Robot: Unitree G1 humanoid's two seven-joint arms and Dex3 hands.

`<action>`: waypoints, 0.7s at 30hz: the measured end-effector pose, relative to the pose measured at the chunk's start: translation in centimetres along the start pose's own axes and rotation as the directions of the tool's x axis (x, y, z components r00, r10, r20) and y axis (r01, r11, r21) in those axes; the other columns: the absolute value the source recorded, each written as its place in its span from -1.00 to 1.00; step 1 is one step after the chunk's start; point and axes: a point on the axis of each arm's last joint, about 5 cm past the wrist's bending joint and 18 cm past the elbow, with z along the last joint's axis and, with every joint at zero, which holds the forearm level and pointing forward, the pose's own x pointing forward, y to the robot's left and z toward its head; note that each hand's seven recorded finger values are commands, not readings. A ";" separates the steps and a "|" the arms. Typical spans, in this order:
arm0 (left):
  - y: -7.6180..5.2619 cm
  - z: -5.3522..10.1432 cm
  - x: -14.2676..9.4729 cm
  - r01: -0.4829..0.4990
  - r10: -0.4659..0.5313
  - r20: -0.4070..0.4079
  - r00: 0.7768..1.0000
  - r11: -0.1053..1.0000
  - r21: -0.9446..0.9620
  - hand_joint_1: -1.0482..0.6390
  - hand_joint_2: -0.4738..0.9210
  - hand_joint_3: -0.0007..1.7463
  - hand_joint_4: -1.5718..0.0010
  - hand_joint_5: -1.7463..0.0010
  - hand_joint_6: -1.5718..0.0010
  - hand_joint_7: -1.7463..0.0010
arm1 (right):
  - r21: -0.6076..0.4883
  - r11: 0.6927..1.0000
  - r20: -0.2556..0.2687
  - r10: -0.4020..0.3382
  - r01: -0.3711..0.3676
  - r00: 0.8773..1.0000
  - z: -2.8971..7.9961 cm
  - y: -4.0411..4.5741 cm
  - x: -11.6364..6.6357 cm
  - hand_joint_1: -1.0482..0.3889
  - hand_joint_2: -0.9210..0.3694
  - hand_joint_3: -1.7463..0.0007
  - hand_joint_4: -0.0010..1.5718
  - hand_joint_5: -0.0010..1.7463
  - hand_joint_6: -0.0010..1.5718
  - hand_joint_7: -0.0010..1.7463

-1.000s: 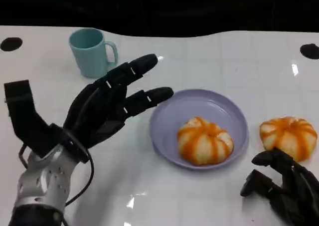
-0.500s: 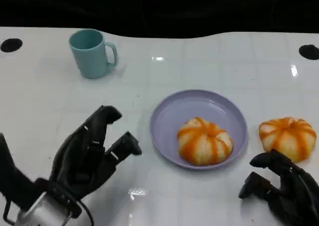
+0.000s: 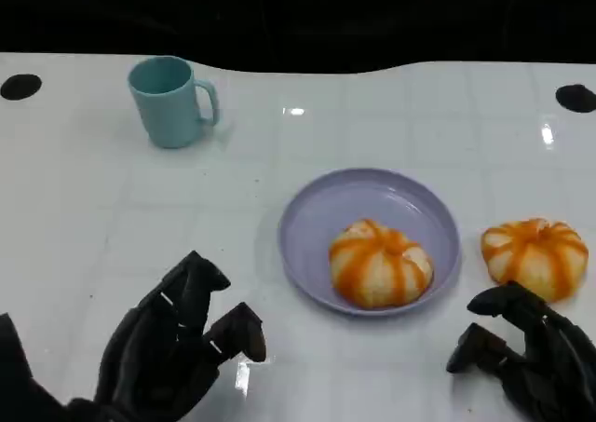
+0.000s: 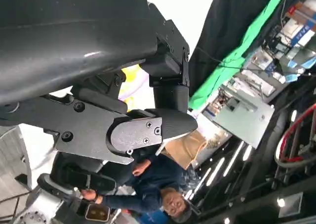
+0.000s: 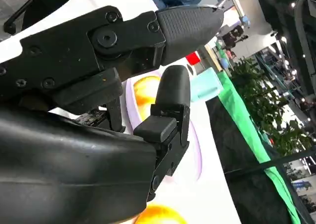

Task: Grasp the bread from the table and place it into the plate.

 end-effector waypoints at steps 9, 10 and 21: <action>0.8 -0.5 -0.2 -0.015 0.015 -0.011 1.000 0.999 0.029 -0.39 1.00 -0.51 -0.02 -1.00 0.29 -1.00 | -0.001 1.000 0.001 0.003 -0.003 1.000 0.1 0.06 -0.1 -0.28 -1.00 0.74 -0.15 0.71 -0.21 0.30; 0.8 -0.5 -0.2 -0.014 0.015 -0.015 1.000 0.999 0.028 -0.39 1.00 -0.52 -0.02 -1.00 0.29 -1.00 | -0.001 1.000 0.002 0.003 -0.003 1.000 0.1 0.06 -0.1 -0.28 -1.00 0.74 -0.15 0.71 -0.21 0.30; 1.5 -0.5 -0.3 0.009 -0.008 -0.028 1.000 0.998 0.061 -0.40 1.00 -0.53 -0.02 -1.00 0.29 -1.00 | 0.001 1.000 -0.001 -0.003 0.003 1.000 0.0 0.06 -0.5 -0.25 -1.00 0.72 -0.15 0.71 -0.23 0.30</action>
